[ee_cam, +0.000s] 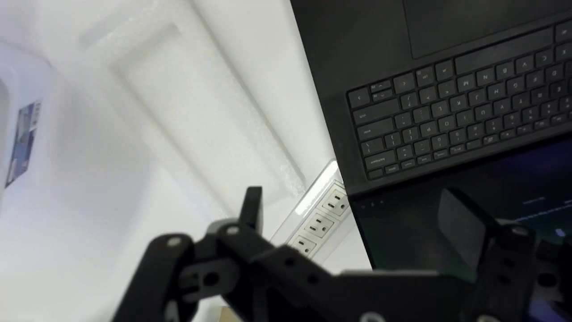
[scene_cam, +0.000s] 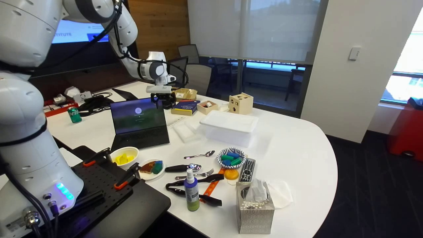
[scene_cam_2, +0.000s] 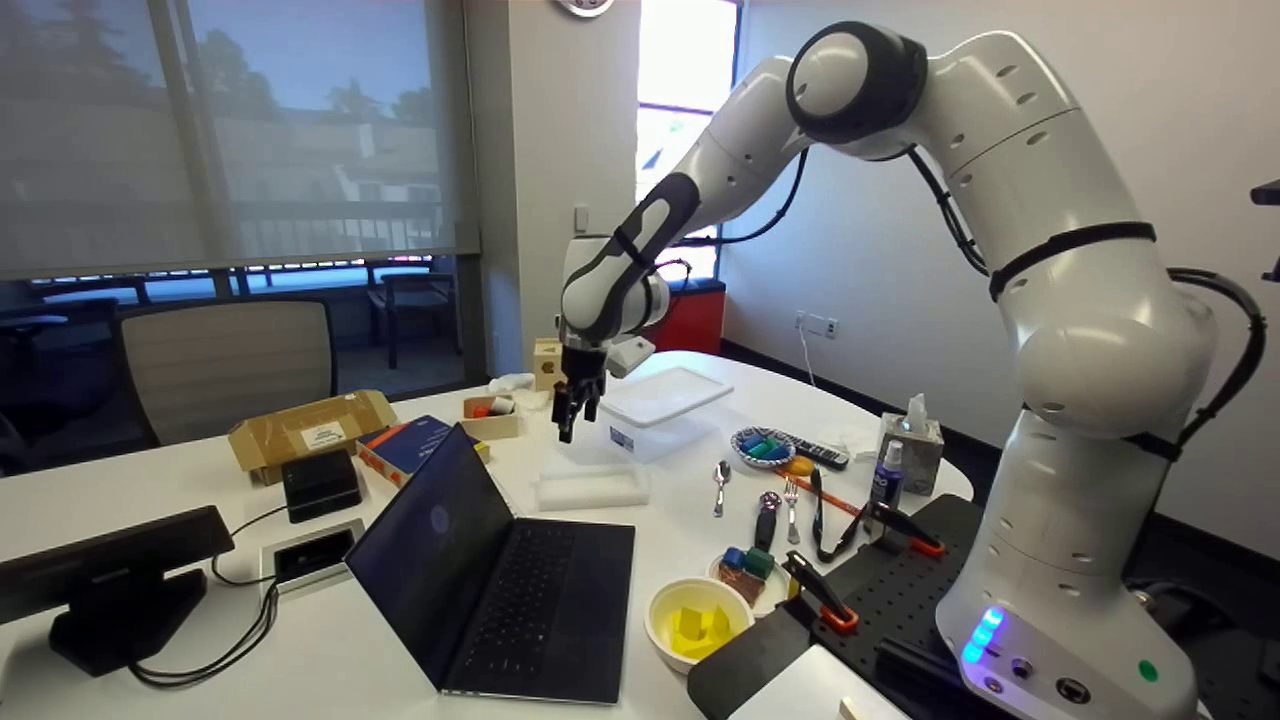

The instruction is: Press a button in the top right corner of the laptop keyboard

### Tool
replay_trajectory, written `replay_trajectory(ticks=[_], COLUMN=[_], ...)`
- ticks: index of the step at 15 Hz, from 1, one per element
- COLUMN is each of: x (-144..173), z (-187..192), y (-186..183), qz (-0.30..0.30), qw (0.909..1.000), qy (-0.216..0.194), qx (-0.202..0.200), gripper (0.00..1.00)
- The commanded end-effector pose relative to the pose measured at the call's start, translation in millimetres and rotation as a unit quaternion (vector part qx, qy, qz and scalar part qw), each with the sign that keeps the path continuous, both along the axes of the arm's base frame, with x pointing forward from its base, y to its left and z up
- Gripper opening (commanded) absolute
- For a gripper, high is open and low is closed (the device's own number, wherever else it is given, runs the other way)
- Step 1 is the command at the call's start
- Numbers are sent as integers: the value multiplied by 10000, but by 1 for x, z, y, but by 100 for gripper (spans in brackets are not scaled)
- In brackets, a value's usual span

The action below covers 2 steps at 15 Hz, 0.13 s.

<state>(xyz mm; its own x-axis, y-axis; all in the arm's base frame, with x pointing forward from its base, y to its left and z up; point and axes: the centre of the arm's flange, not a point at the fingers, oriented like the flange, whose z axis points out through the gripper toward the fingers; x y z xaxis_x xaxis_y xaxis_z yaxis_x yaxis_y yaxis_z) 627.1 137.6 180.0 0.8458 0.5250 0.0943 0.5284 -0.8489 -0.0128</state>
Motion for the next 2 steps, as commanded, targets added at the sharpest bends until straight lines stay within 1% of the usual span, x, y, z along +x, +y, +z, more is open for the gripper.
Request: replay_trajectory(ticks=[1,2], x=[-44,-48], z=[39,43], y=[-30,-35], qz=[238,272], qw=[9995,9994], qy=[-139,-140], qx=[122,140], gripper=[100,100])
